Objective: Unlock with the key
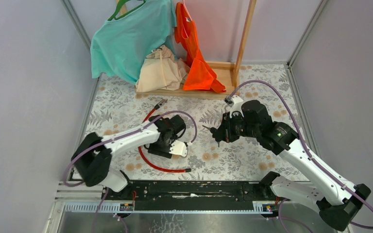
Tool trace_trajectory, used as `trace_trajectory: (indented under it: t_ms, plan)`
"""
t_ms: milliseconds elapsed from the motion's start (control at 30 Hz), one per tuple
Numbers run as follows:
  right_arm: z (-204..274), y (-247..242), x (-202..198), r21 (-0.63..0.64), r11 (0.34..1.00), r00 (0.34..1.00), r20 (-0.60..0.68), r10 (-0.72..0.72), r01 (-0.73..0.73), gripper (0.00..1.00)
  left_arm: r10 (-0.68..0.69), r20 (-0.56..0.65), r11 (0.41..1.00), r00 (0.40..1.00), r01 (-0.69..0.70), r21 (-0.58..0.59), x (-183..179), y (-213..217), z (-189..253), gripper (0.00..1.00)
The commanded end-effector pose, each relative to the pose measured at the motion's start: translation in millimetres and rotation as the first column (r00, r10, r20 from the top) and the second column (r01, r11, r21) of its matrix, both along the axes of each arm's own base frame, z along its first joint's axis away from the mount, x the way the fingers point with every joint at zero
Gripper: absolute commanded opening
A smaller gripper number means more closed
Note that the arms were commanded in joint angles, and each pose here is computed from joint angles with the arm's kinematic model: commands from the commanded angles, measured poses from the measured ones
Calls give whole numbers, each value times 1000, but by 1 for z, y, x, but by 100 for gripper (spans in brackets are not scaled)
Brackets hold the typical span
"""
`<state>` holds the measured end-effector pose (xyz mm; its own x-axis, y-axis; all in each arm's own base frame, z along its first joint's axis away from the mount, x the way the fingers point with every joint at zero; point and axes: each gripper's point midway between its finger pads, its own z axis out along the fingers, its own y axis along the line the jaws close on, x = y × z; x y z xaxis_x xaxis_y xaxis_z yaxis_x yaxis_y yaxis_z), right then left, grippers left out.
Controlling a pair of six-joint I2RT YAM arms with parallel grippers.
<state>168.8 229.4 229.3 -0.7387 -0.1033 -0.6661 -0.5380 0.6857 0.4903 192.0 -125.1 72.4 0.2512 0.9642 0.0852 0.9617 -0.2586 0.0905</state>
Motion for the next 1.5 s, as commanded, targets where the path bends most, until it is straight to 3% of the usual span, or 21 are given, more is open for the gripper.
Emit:
trace_trajectory:
  t_ms: [0, 167, 333, 367, 467, 500, 533, 567, 767, 933, 1167, 1300, 1467]
  plan:
    - [18, -3, 3, 26, 1000, 998, 54, -18, 17, 0, 169, 18, 982, 985, -170, 86, 4, 2, -12, 0]
    - [20, -5, 2, 32, 999, 998, 61, -24, 22, 0, 300, 57, 909, 952, -304, 284, 6, 12, -28, 0]
    - [18, -6, 1, 35, 999, 998, 64, -24, 22, 0, 309, 52, 917, 950, -312, 247, 7, 1, -25, 2]
    - [17, -6, 1, 35, 999, 998, 64, -24, 22, 0, 313, 52, 920, 948, -316, 233, 7, -2, -27, 8]
    - [16, -6, 1, 33, 999, 998, 65, -24, 22, 0, 319, 43, 931, 947, -321, 175, 7, -10, -33, 41]
    - [16, -6, 1, 31, 999, 998, 65, -25, 23, 0, 319, 39, 934, 947, -321, 158, 7, -11, -35, 59]
    - [16, -7, 1, 31, 999, 998, 64, -27, 25, 0, 319, 33, 937, 947, -321, 137, 7, -13, -37, 93]
    - [17, -7, 1, 30, 999, 997, 66, -28, 26, 0, 317, 28, 940, 948, -318, 122, 6, -14, -37, 99]
    - [17, -8, 2, 27, 999, 997, 70, -33, 31, 0, 260, -28, 965, 965, -259, 32, 0, -8, -23, 100]
    - [17, -9, 3, 26, 999, 997, 73, -41, 39, 0, 187, -71, 974, 980, -194, -116, -3, 1, -6, 99]
    - [19, -9, 5, 33, 998, 996, 79, -51, 48, 0, 136, -67, 939, 988, -150, -310, -21, -1, -16, 67]
    - [19, -9, 5, 35, 998, 995, 79, -59, 56, 0, 108, 3, 914, 994, -98, -395, -18, -7, -17, 63]
    - [17, -9, 4, 44, 997, 995, 74, -65, 61, 0, 41, 20, 926, 999, -30, -377, -23, 0, -30, 58]
